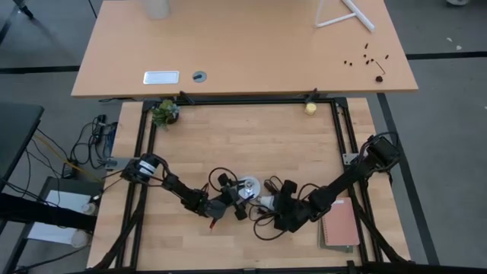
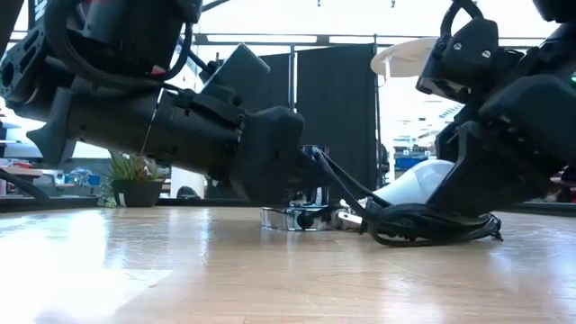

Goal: Screw lightbulb
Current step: Remove the white lightbulb from the silver lamp

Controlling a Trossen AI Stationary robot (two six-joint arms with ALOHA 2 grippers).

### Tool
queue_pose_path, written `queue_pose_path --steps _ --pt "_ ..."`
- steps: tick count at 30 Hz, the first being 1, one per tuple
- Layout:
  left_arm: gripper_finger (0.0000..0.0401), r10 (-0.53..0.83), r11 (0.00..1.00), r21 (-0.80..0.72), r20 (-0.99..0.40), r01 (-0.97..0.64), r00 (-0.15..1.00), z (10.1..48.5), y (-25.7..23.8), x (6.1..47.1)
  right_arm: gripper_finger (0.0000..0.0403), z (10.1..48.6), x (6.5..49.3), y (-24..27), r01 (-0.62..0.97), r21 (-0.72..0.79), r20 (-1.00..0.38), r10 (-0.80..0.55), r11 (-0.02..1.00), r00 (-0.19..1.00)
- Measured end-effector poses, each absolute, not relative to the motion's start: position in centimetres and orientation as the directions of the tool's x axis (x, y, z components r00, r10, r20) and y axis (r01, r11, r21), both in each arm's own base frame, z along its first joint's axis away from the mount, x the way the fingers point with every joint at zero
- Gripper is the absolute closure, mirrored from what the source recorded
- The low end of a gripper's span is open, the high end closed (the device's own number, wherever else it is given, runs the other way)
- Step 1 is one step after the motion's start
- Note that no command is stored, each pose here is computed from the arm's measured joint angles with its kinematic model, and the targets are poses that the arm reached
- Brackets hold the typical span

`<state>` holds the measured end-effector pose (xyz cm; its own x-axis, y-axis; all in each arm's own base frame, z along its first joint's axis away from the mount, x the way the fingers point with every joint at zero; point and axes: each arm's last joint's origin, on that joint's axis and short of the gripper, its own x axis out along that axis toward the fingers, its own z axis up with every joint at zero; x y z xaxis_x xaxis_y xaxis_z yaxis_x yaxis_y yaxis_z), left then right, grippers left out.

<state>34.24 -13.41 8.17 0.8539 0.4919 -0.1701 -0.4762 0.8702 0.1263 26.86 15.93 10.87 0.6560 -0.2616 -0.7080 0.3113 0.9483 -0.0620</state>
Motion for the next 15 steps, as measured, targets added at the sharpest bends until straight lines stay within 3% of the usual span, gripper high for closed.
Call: queue_pose_path --steps 7,15 --pt "0.0101 0.500 0.865 0.148 -0.159 -0.480 0.851 8.4 -13.7 34.1 0.0134 11.3 26.7 15.8 0.302 -0.071 -0.708 -0.261 0.951 0.656" --pt "0.0101 0.506 0.860 0.161 -0.147 -0.484 0.850 8.6 -13.8 34.1 0.0113 12.0 26.8 15.5 0.314 -0.049 -0.701 -0.256 0.948 0.665"
